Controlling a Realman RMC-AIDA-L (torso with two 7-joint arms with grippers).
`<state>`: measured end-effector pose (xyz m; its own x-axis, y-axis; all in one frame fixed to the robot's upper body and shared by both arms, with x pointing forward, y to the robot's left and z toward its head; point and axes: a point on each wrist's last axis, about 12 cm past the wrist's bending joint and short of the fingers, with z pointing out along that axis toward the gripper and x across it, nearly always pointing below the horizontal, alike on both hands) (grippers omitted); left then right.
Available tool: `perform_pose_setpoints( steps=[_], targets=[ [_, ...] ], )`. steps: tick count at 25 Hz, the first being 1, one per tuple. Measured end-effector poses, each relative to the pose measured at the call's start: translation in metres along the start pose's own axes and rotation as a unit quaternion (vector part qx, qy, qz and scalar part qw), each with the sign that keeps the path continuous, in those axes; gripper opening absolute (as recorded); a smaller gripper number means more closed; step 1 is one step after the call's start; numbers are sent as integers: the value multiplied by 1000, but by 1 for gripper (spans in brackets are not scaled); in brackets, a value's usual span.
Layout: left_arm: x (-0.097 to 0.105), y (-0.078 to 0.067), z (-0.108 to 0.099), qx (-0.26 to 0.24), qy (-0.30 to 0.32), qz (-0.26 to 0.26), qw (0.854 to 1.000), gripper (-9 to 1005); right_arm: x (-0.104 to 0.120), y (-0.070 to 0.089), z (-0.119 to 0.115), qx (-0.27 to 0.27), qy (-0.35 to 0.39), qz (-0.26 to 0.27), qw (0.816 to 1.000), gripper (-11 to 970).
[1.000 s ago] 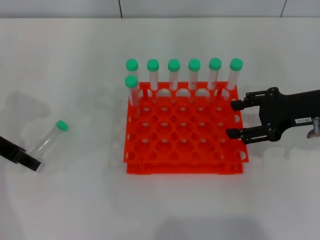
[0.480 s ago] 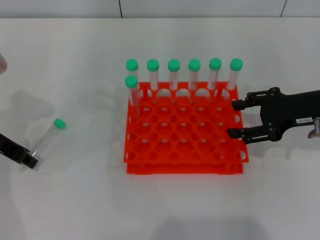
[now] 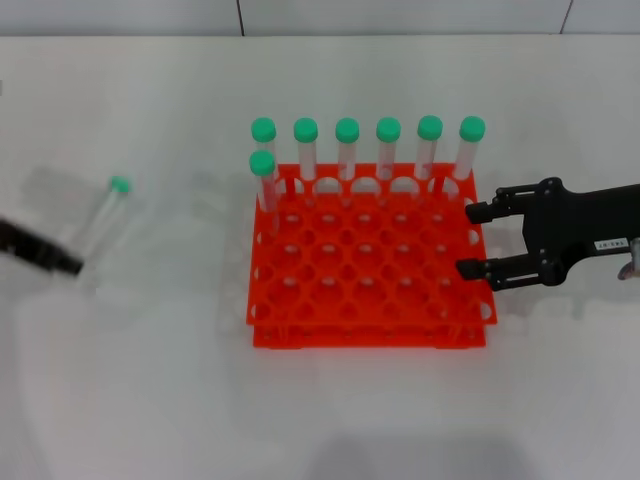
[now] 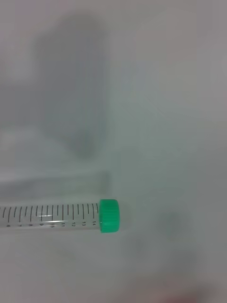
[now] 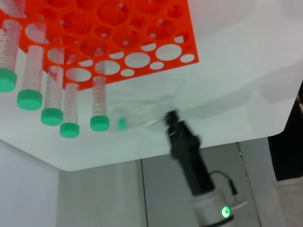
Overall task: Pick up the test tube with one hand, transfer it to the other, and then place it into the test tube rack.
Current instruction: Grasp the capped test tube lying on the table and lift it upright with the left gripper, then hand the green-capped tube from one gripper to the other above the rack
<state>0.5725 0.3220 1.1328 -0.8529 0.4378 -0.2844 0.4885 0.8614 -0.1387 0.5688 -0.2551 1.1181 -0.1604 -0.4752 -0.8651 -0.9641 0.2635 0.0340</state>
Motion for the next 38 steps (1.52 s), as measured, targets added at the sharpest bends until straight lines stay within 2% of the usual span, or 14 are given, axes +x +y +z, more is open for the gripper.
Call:
perform_pose_setpoints(
  steps=[5, 9, 12, 17, 21, 23, 25, 28, 31, 38],
  targets=[
    [-9, 1, -16, 9, -131, 16, 991, 204, 0, 1, 0, -2, 0, 0, 1000, 721],
    [-10, -1, -17, 22, -228, 51, 972, 208, 1, 1, 0, -2, 0, 1, 1000, 721],
    [-11, -3, -18, 26, -295, 77, 952, 212, 1, 2, 1, -3, -1, 2, 1000, 721],
    [-14, -12, -21, 64, -387, 125, 911, 218, 0, 3, 3, -5, -4, 1, 1000, 721],
    [-18, -16, -22, 108, -430, 163, 882, 223, -2, 3, 6, -5, -5, 0, 1000, 721],
    [-22, -19, -21, 147, -447, 190, 862, 225, -2, 4, 8, -6, -6, 0, 1000, 721],
    [-28, -20, -19, 177, -451, 202, 851, 227, -3, 4, 9, -7, -8, -1, 1000, 720],
    [-41, -20, -12, 211, -430, 213, 851, 231, -4, 4, 11, -9, -9, -5, 1000, 720],
    [-52, -29, 1, 236, -392, 237, 857, 235, -6, 5, 14, -11, -12, -7, 1000, 720],
    [-62, -45, 15, 246, -326, 279, 869, 243, -11, 4, 17, -14, -14, -14, 1000, 720]
  ],
)
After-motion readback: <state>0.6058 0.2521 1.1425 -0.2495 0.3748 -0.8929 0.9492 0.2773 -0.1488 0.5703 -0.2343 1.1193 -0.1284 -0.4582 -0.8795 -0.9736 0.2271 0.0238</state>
